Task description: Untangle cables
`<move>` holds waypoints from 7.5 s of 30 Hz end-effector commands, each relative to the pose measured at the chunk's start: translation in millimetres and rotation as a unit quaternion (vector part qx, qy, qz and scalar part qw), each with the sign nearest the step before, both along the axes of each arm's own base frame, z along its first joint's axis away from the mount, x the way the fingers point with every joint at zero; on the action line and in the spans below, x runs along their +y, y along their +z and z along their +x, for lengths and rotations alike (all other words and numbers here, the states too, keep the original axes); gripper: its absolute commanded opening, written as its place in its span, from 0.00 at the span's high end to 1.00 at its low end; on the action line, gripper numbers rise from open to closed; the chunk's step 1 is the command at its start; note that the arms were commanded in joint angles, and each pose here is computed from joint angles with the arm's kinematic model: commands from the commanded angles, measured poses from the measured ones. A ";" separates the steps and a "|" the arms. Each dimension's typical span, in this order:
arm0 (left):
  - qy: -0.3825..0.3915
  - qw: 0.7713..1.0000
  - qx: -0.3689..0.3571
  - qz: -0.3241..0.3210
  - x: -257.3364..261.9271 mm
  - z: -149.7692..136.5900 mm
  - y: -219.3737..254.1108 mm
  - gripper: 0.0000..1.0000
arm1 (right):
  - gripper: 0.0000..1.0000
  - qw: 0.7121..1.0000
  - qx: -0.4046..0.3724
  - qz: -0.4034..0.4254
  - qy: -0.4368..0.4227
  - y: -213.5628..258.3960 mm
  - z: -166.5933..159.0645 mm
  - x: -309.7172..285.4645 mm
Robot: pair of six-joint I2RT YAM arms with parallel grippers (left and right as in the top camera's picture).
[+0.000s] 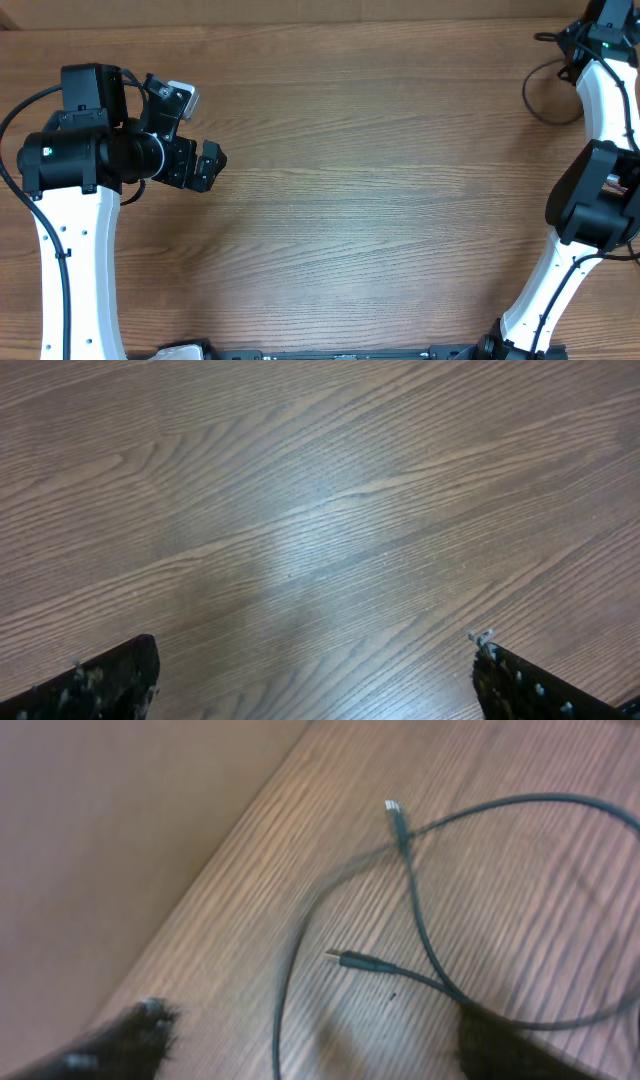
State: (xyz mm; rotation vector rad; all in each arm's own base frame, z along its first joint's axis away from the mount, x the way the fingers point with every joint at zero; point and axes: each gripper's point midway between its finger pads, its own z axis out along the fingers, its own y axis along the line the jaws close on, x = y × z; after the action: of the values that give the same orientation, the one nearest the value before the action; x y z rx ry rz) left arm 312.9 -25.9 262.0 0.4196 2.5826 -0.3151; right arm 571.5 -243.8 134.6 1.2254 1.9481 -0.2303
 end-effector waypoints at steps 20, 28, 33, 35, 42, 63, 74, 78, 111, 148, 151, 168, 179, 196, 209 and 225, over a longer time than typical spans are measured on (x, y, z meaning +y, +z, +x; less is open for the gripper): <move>-0.006 1.000 -0.006 -0.004 -0.8 0.3 3.6 0.01 | 0.00 0.992 -0.009 -0.043 0.120 104.9 -16.1 36.9; -0.006 1.000 -0.006 -0.004 -0.9 0.3 3.6 0.01 | 0.00 0.972 -0.032 0.022 0.232 153.1 -40.7 106.2; -0.006 1.000 -0.006 -0.004 -0.9 0.3 3.6 0.00 | 0.00 0.954 0.000 0.027 0.298 166.8 -66.4 152.3; -0.006 1.000 -0.006 -0.004 -0.9 0.3 3.6 0.01 | 0.00 0.949 0.016 0.031 0.313 169.3 -79.4 168.6; -0.006 1.000 -0.006 -0.004 -0.9 0.3 3.6 0.00 | 0.00 0.928 0.081 0.060 0.358 166.7 -125.7 222.8; -0.006 1.000 -0.006 -0.004 -0.9 0.3 3.6 0.01 | 0.00 0.832 0.234 0.136 0.483 133.5 -216.3 341.6; -0.006 1.000 -0.006 -0.004 -0.9 0.3 3.6 0.01 | 0.00 0.824 0.250 0.150 0.486 131.1 -226.8 344.6; -0.006 1.000 -0.006 -0.004 -0.8 0.3 3.6 0.01 | 0.00 0.824 0.250 0.149 0.486 131.2 -226.6 344.6; -0.006 1.000 -0.006 -0.003 -0.8 0.5 3.5 0.00 | 0.00 0.824 0.250 0.149 0.486 131.2 -226.5 344.6; -0.052 0.976 -0.210 -0.034 -34.5 -69.0 -41.0 0.00 | 0.00 0.824 0.250 0.149 0.486 131.2 -226.6 344.6; -0.043 0.963 -0.261 -0.049 -39.9 -69.6 -39.9 0.00 | 0.00 0.824 0.250 0.149 0.486 131.2 -226.5 344.6; 0.001 0.849 -0.523 -0.071 -34.5 -77.2 2.6 0.00 | 0.00 0.824 0.250 0.149 0.486 131.2 -226.5 344.6; 0.030 0.775 -0.628 -0.054 -21.4 -84.9 -12.7 0.01 | 0.00 0.824 0.250 0.149 0.486 131.2 -226.5 344.6; 0.169 0.857 -0.485 0.024 28.2 -66.3 -97.5 0.00 | 0.00 0.825 0.245 0.148 0.487 131.9 -223.9 345.1; 0.172 0.866 -0.470 0.023 28.6 -66.8 -106.1 0.00 | 0.00 0.825 0.245 0.148 0.487 131.9 -224.0 345.1; 0.172 0.866 -0.469 0.024 28.6 -66.8 -106.4 0.01 | 0.00 0.825 0.245 0.148 0.487 131.9 -224.0 345.1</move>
State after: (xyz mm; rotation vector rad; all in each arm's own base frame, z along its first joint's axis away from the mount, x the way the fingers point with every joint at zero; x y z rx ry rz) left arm 246.4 1.4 155.6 0.0878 1.6514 0.0849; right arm 348.2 99.4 251.1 0.1969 2.9334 0.3149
